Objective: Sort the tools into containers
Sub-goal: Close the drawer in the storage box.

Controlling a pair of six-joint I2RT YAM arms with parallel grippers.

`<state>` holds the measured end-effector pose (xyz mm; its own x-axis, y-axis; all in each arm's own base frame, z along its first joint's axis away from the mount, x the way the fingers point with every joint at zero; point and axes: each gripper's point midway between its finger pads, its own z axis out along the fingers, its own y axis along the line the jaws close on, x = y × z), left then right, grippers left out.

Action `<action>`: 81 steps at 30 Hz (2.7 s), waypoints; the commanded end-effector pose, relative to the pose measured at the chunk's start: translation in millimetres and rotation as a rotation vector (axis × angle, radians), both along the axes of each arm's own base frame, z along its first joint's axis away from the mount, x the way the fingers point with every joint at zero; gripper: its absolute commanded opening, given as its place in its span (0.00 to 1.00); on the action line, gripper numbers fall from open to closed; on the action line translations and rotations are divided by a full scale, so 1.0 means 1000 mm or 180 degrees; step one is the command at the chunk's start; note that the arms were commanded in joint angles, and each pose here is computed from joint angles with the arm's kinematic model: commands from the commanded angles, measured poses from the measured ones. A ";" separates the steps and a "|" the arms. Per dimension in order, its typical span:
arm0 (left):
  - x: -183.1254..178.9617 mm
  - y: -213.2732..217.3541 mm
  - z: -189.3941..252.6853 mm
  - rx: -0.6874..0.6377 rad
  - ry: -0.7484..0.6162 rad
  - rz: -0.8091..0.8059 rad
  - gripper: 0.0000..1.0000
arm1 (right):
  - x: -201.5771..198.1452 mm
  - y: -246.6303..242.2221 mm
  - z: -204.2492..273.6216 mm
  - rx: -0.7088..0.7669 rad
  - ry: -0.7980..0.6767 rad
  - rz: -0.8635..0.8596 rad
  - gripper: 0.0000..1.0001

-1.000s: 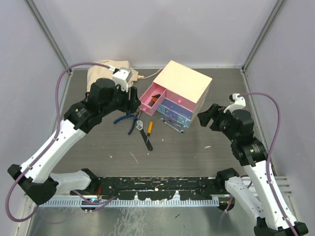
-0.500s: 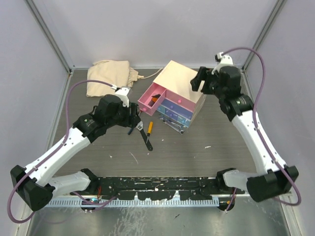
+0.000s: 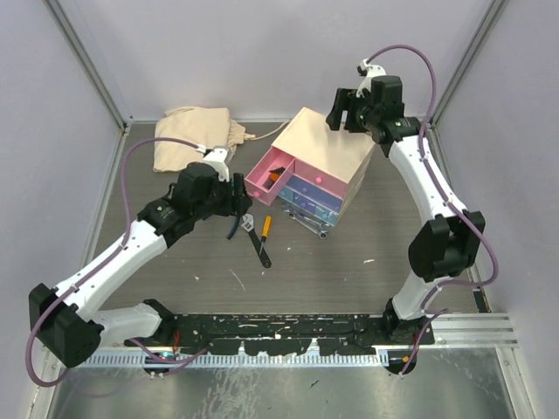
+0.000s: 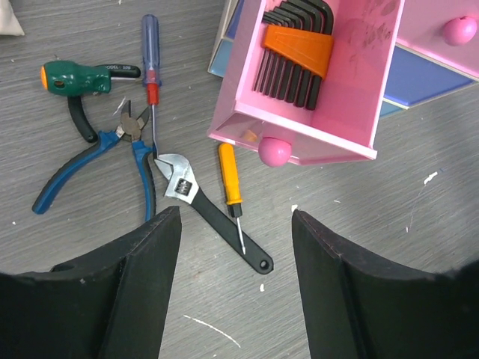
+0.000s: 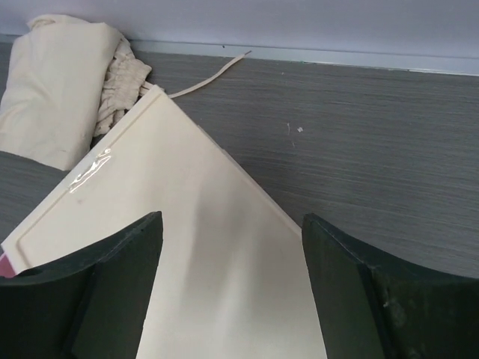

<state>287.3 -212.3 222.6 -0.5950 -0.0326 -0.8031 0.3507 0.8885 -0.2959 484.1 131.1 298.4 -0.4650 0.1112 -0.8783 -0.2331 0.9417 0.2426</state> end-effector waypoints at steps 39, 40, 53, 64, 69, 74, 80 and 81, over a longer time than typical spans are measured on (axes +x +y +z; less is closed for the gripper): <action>0.045 -0.072 0.024 -0.0709 -0.0337 -0.0642 0.22 | 0.011 0.021 -0.041 0.0118 0.0403 0.0615 0.74; 0.046 -0.073 0.028 -0.0724 -0.0348 -0.0646 0.22 | 0.010 0.021 -0.042 0.0127 0.0408 0.0612 0.74; 0.069 -0.089 0.049 -0.0826 -0.0456 -0.0647 0.20 | 0.000 0.027 -0.048 0.0319 0.0472 0.0622 0.74; 0.090 -0.100 0.059 -0.0840 -0.0546 -0.0630 0.20 | -0.009 0.031 -0.051 0.0404 0.0518 0.0661 0.72; 0.091 -0.097 0.070 -0.0763 -0.0699 -0.0655 0.20 | -0.011 0.030 -0.050 0.0339 0.0489 0.0681 0.72; 0.095 -0.092 0.085 -0.0527 -0.0895 -0.0739 0.21 | -0.012 0.033 -0.052 0.0317 0.0532 0.0792 0.72; 0.109 -0.085 0.097 -0.0265 -0.1102 -0.0749 0.22 | -0.014 0.037 -0.053 0.0340 0.0561 0.0874 0.72; 0.110 -0.085 0.098 -0.0263 -0.1115 -0.0755 0.22 | -0.014 0.037 -0.054 0.0343 0.0567 0.0880 0.72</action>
